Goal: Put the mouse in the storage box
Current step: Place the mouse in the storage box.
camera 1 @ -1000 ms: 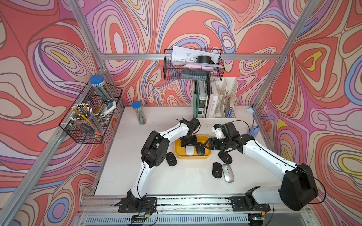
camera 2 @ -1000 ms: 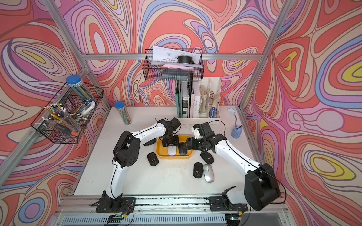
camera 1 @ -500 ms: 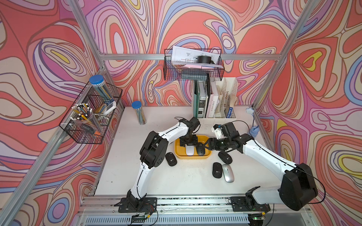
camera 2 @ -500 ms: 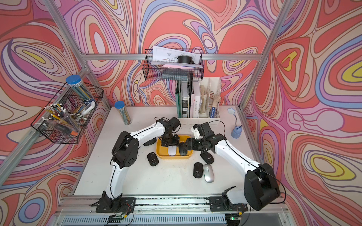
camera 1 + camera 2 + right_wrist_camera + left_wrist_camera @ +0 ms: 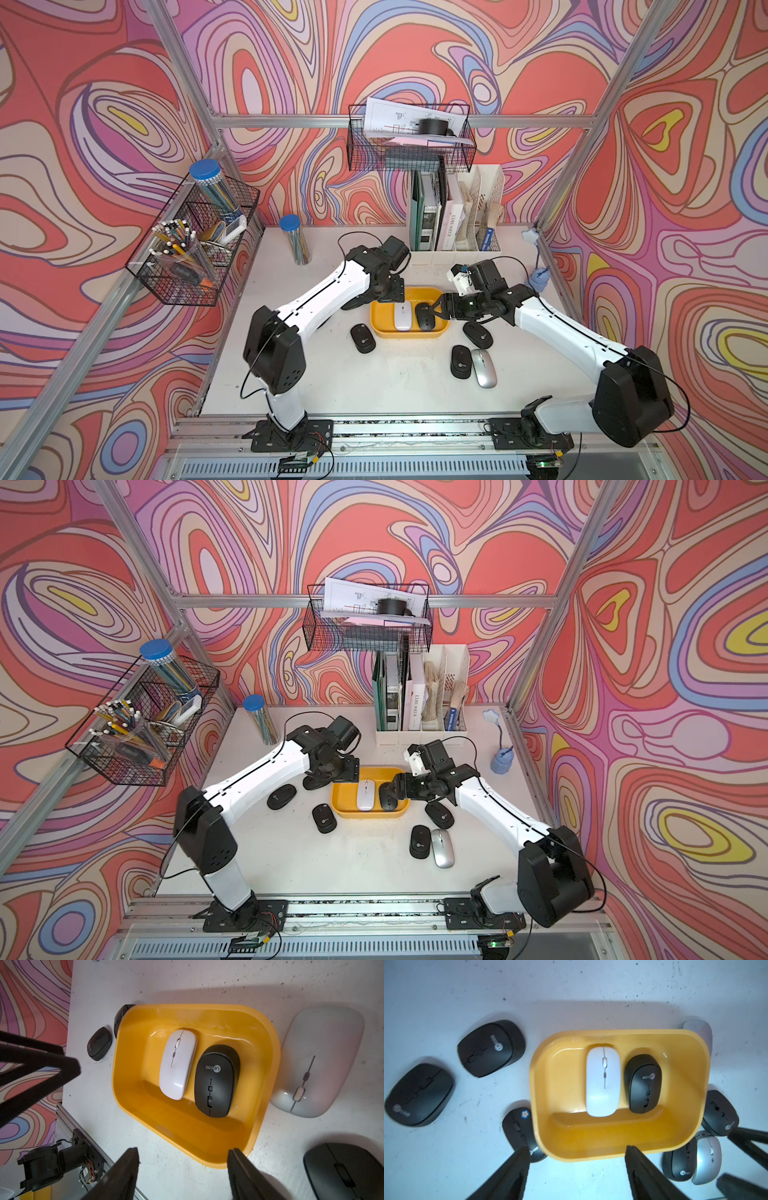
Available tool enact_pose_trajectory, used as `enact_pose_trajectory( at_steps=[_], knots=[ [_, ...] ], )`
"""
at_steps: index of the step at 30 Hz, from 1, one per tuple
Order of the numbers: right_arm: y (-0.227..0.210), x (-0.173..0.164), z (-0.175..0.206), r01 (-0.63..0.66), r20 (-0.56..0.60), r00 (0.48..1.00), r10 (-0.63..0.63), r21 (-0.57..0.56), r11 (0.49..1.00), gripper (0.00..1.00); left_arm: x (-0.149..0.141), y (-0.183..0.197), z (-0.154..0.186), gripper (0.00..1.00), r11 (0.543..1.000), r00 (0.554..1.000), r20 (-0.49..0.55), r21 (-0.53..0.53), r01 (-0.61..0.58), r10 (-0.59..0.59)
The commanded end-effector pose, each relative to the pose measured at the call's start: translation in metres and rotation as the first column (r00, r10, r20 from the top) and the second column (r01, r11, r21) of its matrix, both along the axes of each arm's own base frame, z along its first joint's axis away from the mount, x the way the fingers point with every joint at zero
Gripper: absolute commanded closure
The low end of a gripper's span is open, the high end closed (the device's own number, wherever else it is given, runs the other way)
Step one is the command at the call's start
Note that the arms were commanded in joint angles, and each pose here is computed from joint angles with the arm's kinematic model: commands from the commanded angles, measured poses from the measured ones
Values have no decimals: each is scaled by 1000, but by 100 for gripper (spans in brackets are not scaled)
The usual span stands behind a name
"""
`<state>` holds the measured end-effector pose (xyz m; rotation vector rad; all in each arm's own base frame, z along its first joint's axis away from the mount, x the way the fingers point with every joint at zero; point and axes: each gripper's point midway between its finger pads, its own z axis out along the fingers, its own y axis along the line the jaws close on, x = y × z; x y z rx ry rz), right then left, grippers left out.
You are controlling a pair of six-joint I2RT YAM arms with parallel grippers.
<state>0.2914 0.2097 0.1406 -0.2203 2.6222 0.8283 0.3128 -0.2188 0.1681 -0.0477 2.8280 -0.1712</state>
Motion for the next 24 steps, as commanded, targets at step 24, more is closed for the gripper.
enact_pose_trajectory(
  at_steps=[24],
  knots=[
    [-132, 16, -18, 408, 115, 906, -408, -499, 765, 22, 10, 48, 10, 24, 920, 995, 71, -390, -42, 75]
  ],
)
